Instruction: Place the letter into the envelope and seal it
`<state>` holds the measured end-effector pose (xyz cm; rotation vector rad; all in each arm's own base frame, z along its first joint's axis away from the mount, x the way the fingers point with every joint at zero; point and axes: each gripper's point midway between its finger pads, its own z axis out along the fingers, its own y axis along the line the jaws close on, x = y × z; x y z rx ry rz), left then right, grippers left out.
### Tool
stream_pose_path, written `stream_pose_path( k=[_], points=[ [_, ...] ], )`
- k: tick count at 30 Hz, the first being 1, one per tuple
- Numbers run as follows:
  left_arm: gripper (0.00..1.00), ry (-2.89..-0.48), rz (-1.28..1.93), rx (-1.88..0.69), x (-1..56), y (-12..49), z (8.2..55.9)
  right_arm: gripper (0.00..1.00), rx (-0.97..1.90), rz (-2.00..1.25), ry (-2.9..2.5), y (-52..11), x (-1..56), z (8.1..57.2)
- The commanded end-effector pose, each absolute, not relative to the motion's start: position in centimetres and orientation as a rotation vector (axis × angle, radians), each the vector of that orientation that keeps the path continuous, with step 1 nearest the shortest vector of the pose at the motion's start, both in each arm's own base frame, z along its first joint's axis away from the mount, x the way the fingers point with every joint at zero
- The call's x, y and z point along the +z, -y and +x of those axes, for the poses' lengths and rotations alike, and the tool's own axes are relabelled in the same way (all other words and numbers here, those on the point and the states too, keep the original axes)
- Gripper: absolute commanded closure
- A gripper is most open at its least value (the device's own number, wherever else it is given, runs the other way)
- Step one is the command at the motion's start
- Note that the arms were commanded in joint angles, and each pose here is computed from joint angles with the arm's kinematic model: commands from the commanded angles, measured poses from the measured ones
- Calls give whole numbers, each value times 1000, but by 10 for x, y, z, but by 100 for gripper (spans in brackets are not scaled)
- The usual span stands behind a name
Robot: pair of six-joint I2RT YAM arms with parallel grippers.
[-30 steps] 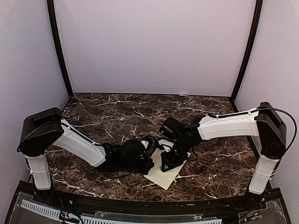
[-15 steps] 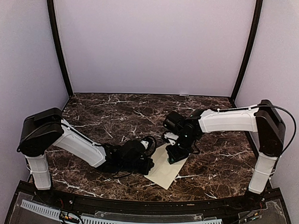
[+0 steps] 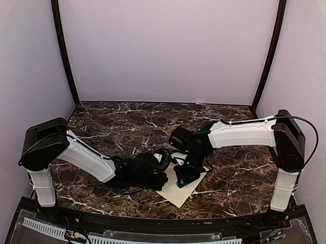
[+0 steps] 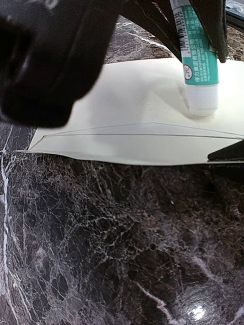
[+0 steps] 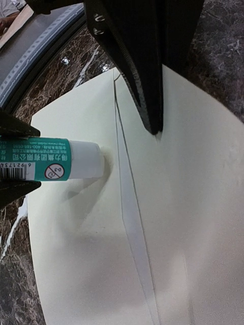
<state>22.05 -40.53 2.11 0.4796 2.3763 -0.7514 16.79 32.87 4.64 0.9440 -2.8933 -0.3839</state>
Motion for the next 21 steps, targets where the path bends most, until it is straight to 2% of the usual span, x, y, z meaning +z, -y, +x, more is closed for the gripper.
stream_pose_path(
  k=[1,13,21],
  points=[
    [100,-2375,490,-720,26,401,220,100,-439,917,2818,-342,38,158],
    [100,-2367,496,-687,27,397,221,100,-127,792,2909,-277,29,193],
    [100,-2365,508,-682,25,398,220,100,-23,805,2944,-271,24,212]
  ],
)
